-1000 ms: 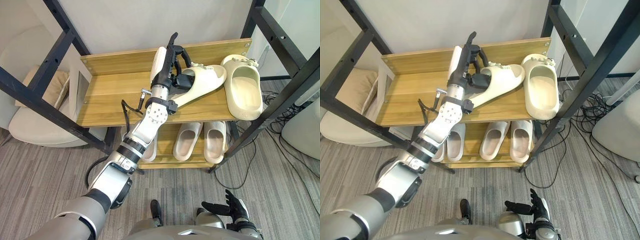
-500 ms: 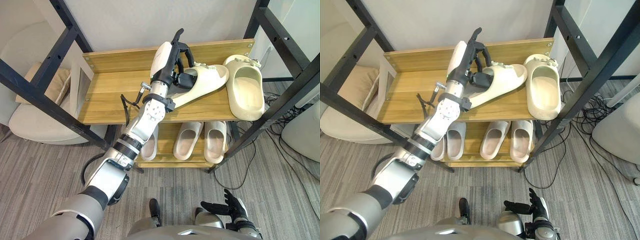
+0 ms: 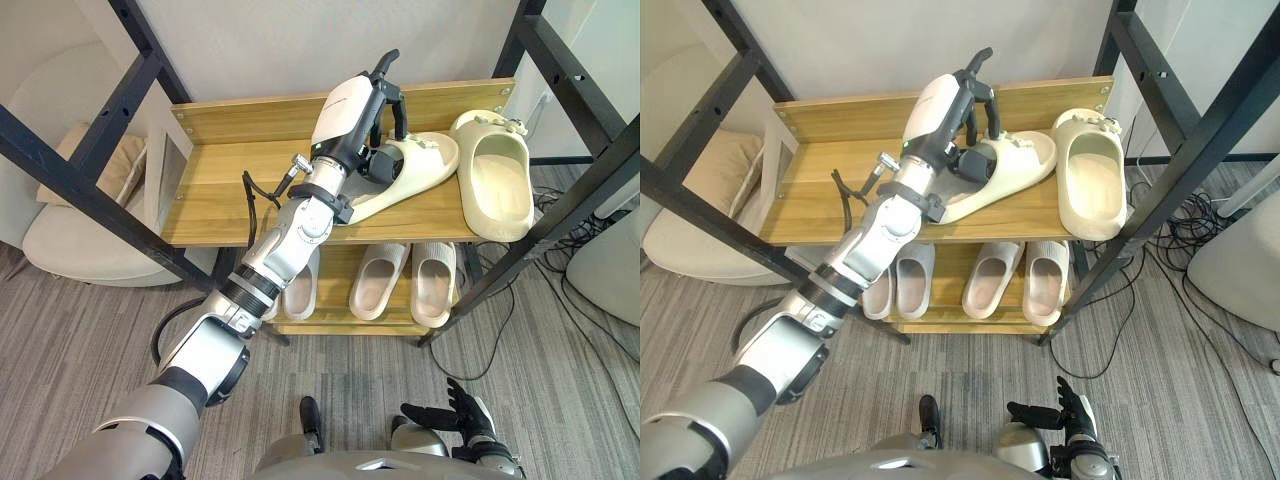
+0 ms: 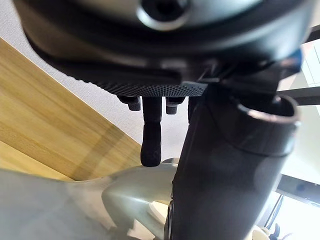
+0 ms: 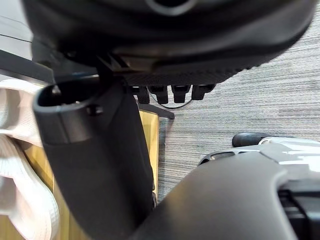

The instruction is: Organize the slippers on the shoe rack

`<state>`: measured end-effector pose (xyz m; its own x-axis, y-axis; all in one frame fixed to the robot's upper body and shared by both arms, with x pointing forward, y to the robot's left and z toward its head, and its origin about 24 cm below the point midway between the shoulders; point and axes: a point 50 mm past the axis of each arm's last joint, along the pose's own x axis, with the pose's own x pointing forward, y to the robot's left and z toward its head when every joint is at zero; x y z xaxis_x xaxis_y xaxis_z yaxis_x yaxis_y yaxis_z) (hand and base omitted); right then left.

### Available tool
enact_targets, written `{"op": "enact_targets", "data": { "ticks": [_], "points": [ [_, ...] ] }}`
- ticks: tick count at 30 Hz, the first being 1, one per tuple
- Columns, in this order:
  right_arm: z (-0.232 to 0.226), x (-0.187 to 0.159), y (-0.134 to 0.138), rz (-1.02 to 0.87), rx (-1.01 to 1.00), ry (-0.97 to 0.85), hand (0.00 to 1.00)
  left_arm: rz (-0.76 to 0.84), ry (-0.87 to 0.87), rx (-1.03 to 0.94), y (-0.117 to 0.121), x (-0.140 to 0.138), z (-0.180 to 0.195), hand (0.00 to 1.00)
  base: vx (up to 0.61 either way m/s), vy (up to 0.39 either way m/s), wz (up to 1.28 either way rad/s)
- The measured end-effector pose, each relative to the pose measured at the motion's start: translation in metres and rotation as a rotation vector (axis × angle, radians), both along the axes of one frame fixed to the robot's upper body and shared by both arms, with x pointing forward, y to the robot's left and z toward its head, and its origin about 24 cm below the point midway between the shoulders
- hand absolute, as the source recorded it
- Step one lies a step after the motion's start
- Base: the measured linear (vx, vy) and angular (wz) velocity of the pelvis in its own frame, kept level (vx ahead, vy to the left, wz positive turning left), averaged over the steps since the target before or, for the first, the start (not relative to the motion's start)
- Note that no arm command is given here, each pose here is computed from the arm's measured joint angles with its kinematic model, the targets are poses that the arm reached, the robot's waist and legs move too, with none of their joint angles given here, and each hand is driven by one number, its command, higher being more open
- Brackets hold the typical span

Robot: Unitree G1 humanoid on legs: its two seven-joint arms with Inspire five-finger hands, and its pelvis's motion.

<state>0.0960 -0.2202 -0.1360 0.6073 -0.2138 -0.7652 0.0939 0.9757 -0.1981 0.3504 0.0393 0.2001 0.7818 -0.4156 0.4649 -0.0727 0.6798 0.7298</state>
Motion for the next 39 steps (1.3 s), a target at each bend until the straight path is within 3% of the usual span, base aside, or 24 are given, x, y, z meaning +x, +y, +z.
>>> {"op": "enact_targets", "data": {
  "ticks": [24,39],
  "points": [
    [-0.001,-0.004,-0.002,0.011,-0.003,0.012,1.0,-0.014,-0.058,0.095,0.001,-0.005,0.005,1.0,0.0,0.0,0.0],
    [-0.003,-0.007,-0.003,0.01,-0.005,0.029,1.0,0.027,-0.081,0.08,0.019,-0.005,0.009,1.0,0.0,0.0,0.0]
  ]
}}
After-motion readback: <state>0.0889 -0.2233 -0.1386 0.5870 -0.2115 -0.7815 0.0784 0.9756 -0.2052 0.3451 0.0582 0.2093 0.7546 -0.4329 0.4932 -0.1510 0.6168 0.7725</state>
